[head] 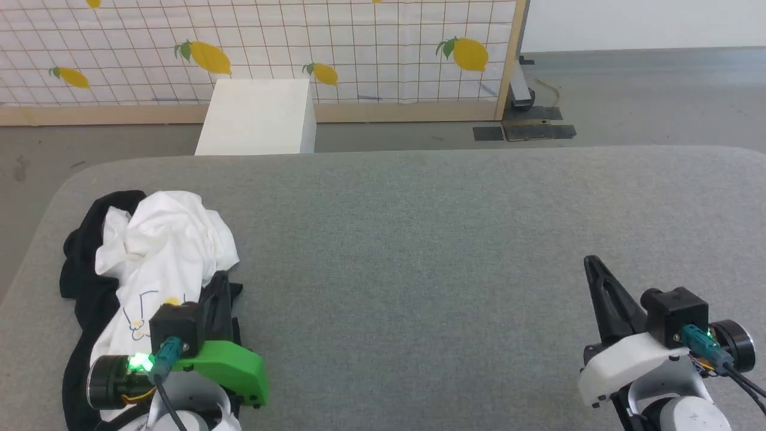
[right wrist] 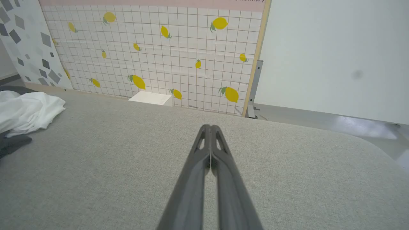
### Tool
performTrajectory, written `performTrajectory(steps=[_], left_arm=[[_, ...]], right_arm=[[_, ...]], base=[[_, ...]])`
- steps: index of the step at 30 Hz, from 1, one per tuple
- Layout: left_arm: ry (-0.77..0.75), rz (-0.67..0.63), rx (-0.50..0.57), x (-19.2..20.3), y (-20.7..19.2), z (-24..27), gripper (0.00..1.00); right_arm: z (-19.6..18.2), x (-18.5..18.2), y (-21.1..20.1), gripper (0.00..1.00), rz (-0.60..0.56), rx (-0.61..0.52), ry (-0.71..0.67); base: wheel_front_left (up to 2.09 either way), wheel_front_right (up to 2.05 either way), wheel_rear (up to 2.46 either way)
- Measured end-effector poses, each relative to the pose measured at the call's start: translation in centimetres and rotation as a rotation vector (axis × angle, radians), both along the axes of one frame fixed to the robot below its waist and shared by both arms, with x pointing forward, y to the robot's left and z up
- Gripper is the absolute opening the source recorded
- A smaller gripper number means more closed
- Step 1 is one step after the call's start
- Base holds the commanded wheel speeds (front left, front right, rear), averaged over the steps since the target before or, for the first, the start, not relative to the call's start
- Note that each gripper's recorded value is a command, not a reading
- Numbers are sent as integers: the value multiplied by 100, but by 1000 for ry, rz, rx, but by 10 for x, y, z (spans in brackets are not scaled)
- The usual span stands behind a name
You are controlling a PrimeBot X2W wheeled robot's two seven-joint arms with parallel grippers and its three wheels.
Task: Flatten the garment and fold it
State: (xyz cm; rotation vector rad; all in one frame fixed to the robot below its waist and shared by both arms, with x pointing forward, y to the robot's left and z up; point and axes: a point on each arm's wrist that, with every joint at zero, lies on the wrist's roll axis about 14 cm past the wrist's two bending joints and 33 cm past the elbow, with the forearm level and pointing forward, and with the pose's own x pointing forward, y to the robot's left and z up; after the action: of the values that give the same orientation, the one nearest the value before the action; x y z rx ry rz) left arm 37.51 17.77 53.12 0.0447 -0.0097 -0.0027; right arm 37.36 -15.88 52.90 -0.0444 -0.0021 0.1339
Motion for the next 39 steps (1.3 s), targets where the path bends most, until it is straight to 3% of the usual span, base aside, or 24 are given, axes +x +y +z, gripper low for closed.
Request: performTrajectory(steps=[30, 31, 39], left_arm=[[0, 0, 0, 0, 0, 0, 0], [0, 0, 0, 0, 0, 0, 100], [3, -5, -9, 0, -2, -1, 100]], right_arm=[[0, 0, 0, 0, 0, 0, 0], [0, 0, 0, 100, 0, 0, 0], [-1, 0, -2, 100, -5, 6, 2]], base=[[0, 0, 0], [0, 0, 0], [0, 0, 0]])
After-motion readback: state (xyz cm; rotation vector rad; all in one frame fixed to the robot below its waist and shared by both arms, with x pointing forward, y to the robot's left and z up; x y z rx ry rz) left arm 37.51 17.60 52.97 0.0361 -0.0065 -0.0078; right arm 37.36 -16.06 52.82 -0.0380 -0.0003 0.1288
